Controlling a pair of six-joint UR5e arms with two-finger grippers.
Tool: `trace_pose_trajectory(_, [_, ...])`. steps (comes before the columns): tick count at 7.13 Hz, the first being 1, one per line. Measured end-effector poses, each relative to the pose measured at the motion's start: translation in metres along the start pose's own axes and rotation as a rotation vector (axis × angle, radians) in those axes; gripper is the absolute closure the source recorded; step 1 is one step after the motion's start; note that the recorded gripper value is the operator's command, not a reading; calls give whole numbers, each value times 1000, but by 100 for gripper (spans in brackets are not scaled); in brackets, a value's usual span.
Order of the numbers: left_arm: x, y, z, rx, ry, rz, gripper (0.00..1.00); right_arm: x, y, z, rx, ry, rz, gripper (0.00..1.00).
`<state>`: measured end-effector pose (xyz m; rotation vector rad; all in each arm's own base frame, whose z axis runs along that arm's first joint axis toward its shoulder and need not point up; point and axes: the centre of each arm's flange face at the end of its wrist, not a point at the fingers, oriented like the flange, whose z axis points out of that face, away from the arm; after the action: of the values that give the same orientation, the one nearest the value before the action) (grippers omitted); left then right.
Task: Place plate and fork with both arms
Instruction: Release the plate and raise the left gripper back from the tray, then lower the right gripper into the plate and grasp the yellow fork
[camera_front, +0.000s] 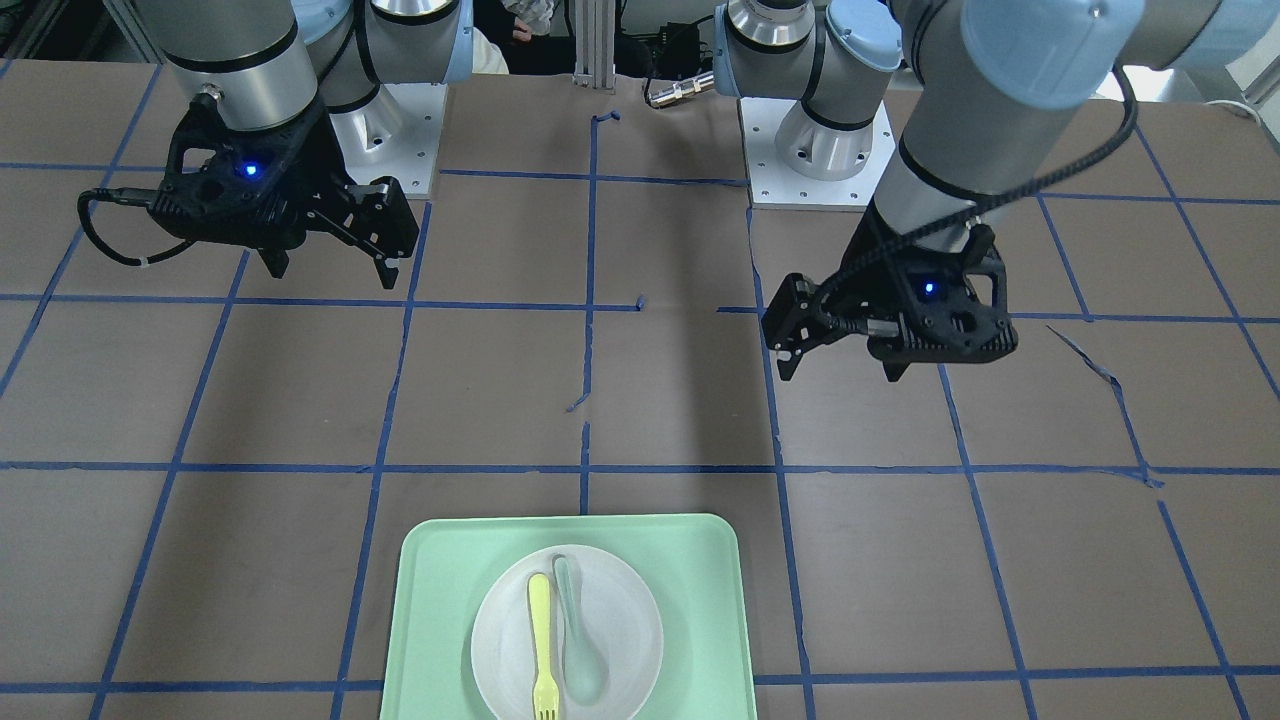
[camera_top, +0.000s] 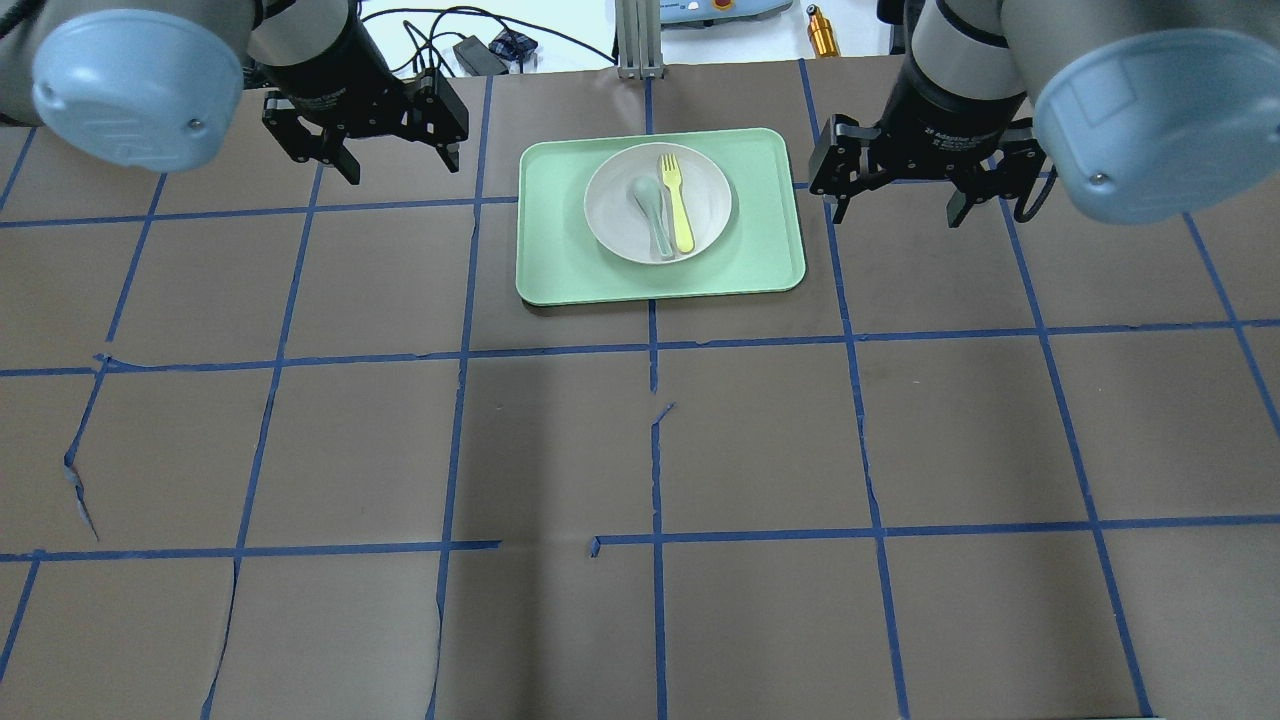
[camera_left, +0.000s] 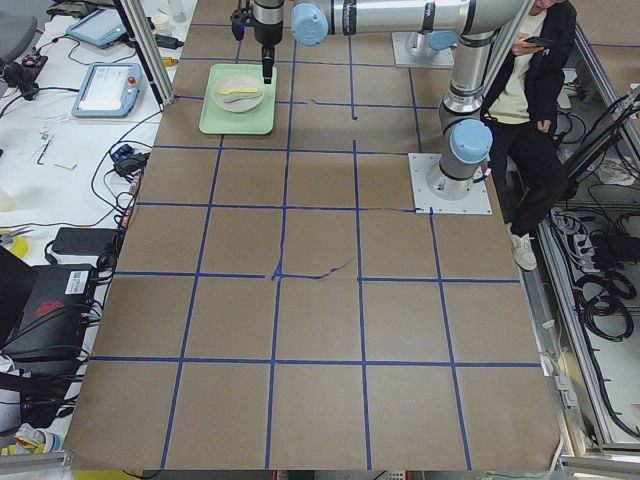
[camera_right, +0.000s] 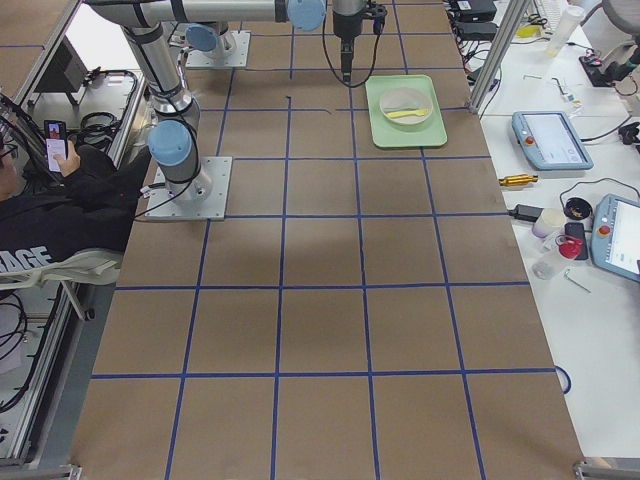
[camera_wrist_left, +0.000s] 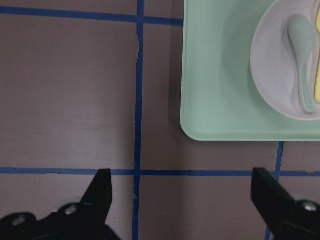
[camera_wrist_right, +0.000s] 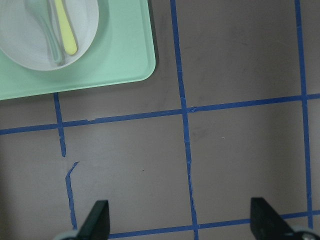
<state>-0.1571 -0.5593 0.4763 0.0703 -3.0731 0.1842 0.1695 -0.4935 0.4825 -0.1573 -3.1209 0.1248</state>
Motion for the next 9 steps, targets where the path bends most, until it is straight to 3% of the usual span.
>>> trace_pose_trajectory(3, [-2,48,-23,-3,-7,-7,0,0,1,4,-5,3,0,0])
trace_pose_trajectory(6, [-3,58,-23,-2,-8,-4,0,-4,-13,14,-11,7,-25,0])
trace_pose_trajectory(8, [-3,59,-22,-4,-8,-2,0,-43,-96,44,-41,-16,-92,0])
trace_pose_trajectory(9, [-3,59,-21,-6,-9,-2,0,-74,-134,79,-70,-19,-125,0])
